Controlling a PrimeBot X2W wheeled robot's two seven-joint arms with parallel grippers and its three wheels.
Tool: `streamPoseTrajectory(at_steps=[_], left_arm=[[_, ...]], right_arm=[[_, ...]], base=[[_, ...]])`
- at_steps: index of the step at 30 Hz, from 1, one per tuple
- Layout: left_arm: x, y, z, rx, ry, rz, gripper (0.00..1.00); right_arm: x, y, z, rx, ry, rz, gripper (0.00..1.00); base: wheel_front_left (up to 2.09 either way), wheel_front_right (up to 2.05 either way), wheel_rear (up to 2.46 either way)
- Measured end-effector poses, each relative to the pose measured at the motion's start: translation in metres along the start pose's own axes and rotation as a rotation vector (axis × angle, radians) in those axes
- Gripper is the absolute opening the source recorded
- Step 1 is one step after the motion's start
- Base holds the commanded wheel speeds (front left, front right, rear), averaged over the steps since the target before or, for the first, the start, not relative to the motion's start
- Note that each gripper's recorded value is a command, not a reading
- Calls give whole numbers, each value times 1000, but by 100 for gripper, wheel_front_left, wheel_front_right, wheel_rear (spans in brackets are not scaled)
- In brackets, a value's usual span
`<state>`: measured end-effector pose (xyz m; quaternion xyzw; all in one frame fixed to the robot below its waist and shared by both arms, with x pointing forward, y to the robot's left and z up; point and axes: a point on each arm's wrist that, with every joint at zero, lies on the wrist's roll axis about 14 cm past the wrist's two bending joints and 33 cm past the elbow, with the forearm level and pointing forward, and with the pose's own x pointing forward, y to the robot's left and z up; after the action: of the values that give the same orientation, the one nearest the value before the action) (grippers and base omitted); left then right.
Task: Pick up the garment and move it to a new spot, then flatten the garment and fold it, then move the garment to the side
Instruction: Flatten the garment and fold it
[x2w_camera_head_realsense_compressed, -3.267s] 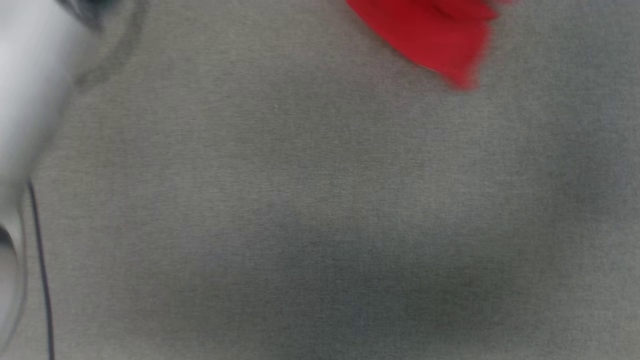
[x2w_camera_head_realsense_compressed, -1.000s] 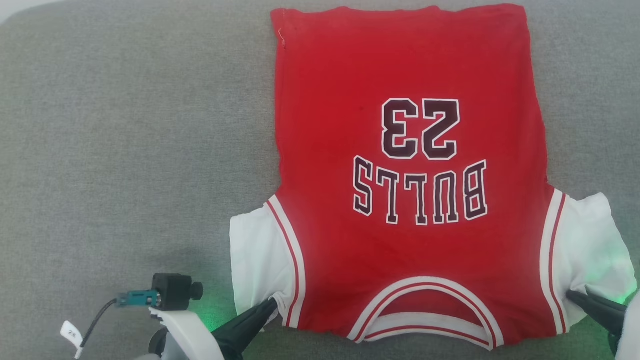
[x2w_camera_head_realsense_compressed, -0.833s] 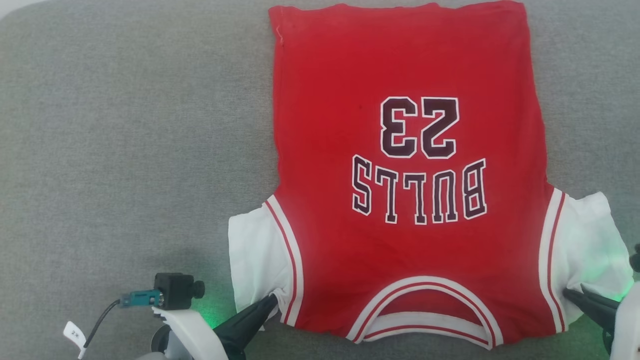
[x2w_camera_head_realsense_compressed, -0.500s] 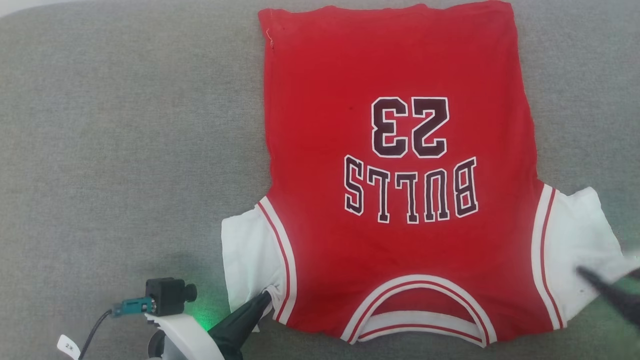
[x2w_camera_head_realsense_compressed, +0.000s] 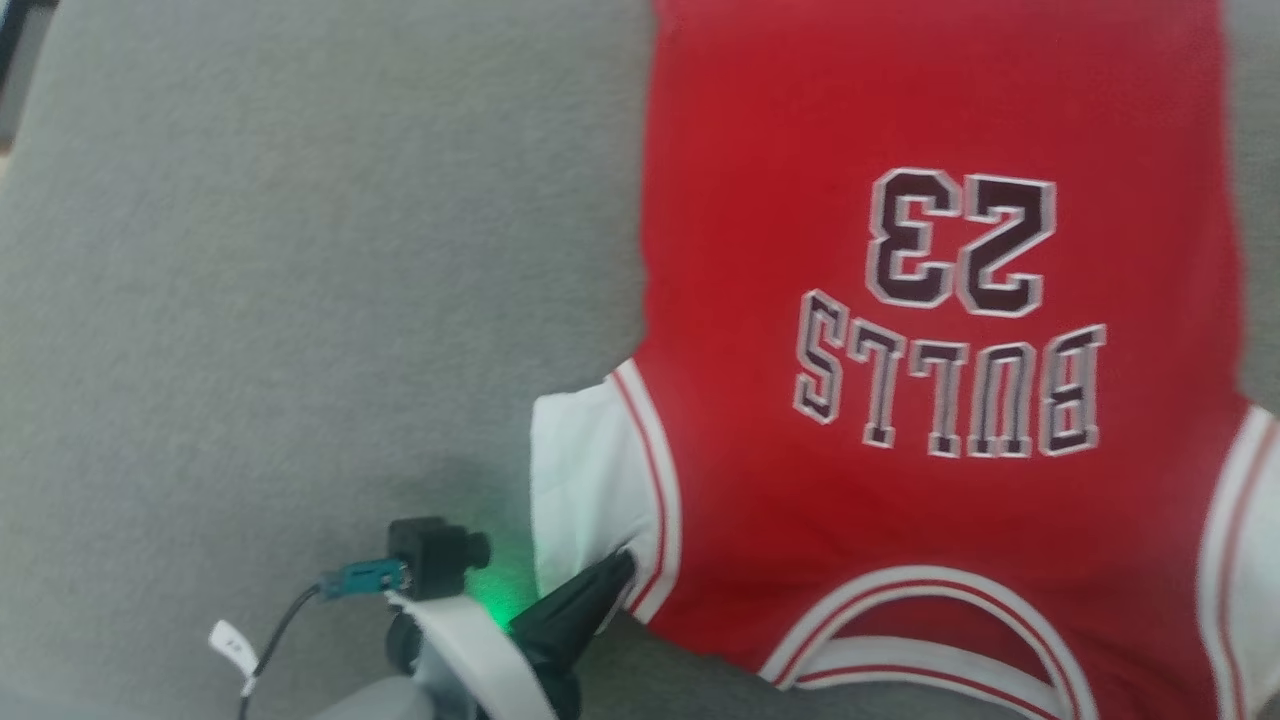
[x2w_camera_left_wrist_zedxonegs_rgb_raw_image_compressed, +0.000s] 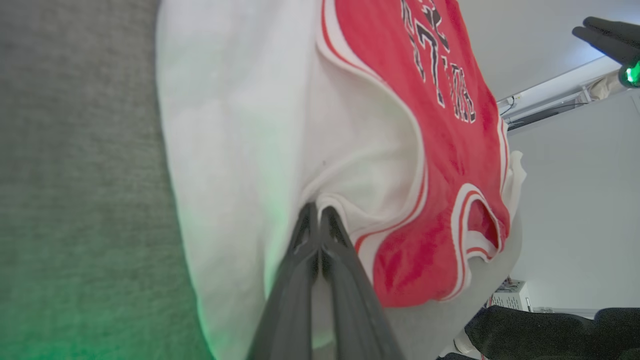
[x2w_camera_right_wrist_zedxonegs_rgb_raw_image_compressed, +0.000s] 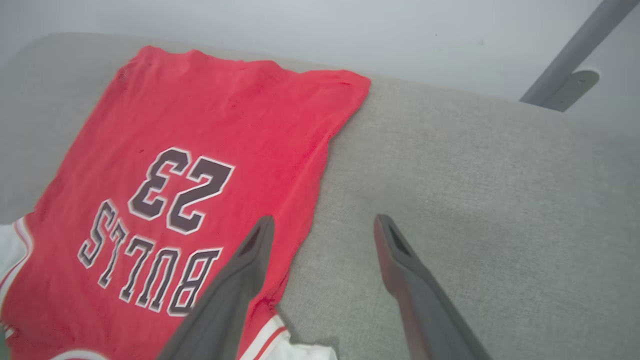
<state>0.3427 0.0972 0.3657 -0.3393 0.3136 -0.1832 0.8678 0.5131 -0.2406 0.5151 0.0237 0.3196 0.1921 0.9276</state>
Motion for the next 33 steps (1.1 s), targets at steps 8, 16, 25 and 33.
streamPoseTrajectory(at_steps=[8, 16, 25, 33], left_arm=[[10, 5, 4, -28, -20, 22, 0], [17, 21, 0, -55, -17, 58, 0], [20, 28, 0, -59, -15, 70, 0], [15, 24, 14, -45, -81, 73, 0]], right_arm=[[120, -13, 27, -52, 163, -80, 100], [202, -36, -7, -83, 393, -199, 100], [234, -36, -19, -47, 426, -200, 0], [206, -30, -9, -40, 353, -169, 0]], base=[[0, 0, 0], [0, 0, 0], [0, 0, 0], [0, 0, 0]])
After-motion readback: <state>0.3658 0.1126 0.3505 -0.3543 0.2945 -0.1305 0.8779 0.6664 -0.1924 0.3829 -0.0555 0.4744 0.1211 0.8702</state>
